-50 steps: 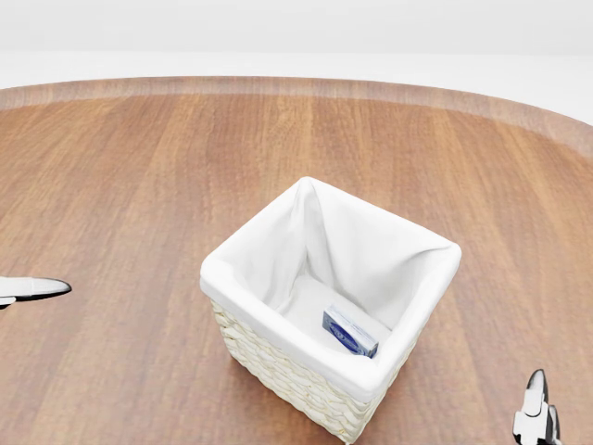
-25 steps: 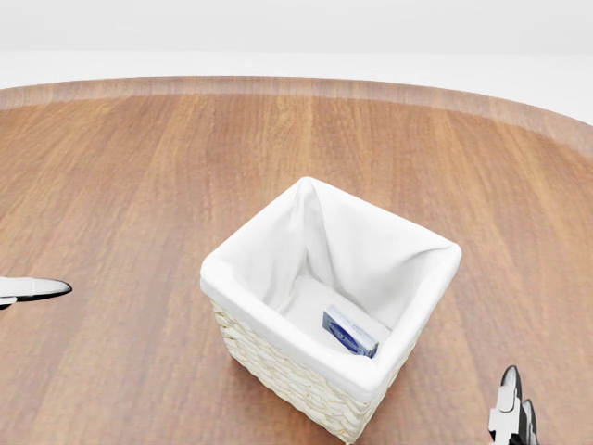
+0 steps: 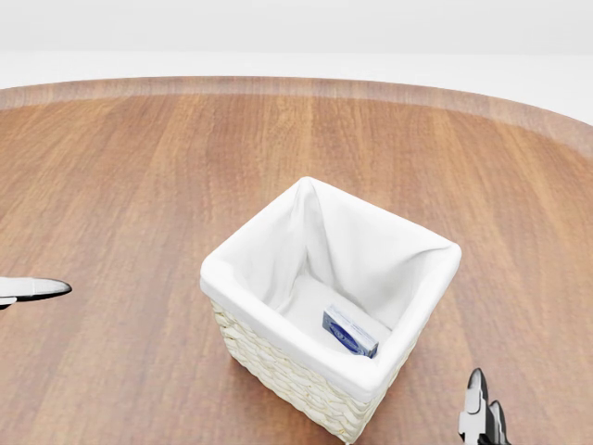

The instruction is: Pick up the alphabet soup and the cream cheese box, and put them in the basket.

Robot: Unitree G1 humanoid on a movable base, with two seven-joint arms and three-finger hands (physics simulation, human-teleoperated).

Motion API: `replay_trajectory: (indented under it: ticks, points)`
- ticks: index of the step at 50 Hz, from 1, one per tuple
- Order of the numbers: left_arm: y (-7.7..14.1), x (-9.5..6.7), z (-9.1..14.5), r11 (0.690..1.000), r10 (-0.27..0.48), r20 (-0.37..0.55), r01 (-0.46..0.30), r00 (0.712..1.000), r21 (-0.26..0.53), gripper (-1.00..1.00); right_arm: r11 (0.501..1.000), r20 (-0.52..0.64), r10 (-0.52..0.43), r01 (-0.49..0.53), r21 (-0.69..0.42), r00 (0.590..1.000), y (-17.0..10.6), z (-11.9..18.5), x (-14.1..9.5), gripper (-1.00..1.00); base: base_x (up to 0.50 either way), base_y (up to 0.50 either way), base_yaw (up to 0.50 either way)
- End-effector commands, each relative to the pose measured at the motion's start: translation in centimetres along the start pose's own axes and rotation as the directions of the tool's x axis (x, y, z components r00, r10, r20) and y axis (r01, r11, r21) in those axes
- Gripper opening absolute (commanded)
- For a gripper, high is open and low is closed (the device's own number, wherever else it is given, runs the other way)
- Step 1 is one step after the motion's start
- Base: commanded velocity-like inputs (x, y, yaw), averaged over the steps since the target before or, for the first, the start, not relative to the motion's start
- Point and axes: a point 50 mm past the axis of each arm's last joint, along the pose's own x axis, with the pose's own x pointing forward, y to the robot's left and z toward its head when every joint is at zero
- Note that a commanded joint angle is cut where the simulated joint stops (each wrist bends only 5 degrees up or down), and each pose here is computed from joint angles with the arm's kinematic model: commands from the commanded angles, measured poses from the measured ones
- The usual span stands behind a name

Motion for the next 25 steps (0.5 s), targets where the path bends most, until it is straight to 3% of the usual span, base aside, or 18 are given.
replay_trajectory:
  ticks: [1, 25]
  points:
    - [0.0, 0.0, 0.0, 1.0, 0.0, 0.003, 0.0, 1.0, 0.0, 1.0, 0.998, 0.006, 0.049, -0.048, -0.036, 0.999, 1.0, -0.3, -0.1, 1.0, 0.0, 0.0, 0.0]
    - [0.1, -0.1, 0.2, 1.0, 0.002, 0.004, -0.002, 1.0, 0.0, 1.0, 0.988, -0.07, 0.12, -0.126, -0.09, 0.99, 2.4, -2.4, -0.5, 1.0, 0.0, 0.0, 0.0]
